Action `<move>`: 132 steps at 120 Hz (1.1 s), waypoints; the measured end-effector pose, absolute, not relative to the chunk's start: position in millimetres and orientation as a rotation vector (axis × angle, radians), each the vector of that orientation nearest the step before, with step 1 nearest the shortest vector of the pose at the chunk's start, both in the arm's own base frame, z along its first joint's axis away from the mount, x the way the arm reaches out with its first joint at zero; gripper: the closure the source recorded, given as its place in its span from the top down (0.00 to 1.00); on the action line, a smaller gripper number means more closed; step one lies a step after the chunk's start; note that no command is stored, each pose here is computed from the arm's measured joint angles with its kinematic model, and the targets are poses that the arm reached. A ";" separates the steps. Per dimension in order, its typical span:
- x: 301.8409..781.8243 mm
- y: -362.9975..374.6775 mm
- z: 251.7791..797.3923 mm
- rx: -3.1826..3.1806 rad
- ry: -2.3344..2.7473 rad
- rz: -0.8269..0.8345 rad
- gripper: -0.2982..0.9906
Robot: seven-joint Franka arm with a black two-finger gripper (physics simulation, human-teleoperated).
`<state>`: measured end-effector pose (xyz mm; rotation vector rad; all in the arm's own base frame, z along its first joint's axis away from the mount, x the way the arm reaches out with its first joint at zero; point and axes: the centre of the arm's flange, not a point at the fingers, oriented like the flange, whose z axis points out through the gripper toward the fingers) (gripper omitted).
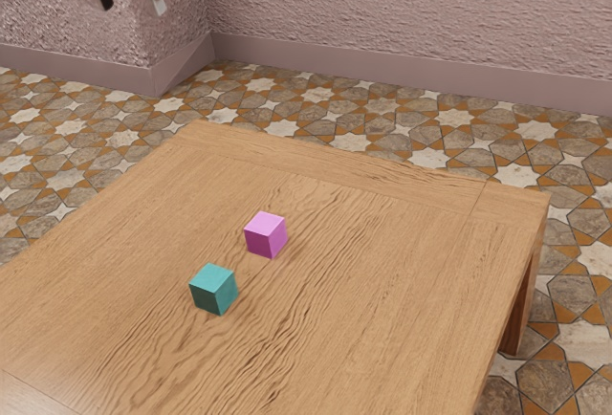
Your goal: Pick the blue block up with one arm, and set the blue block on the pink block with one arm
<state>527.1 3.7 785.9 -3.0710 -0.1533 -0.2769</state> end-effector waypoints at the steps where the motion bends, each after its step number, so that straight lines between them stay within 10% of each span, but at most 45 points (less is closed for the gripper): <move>1: 527.0 3.2 785.9 -3.071 -0.152 -0.276 0.77; 41: 532.7 7.9 675.9 -3.076 -0.153 -0.037 0.77; 132: 501.4 -3.6 450.3 -3.077 -0.029 -0.077 0.77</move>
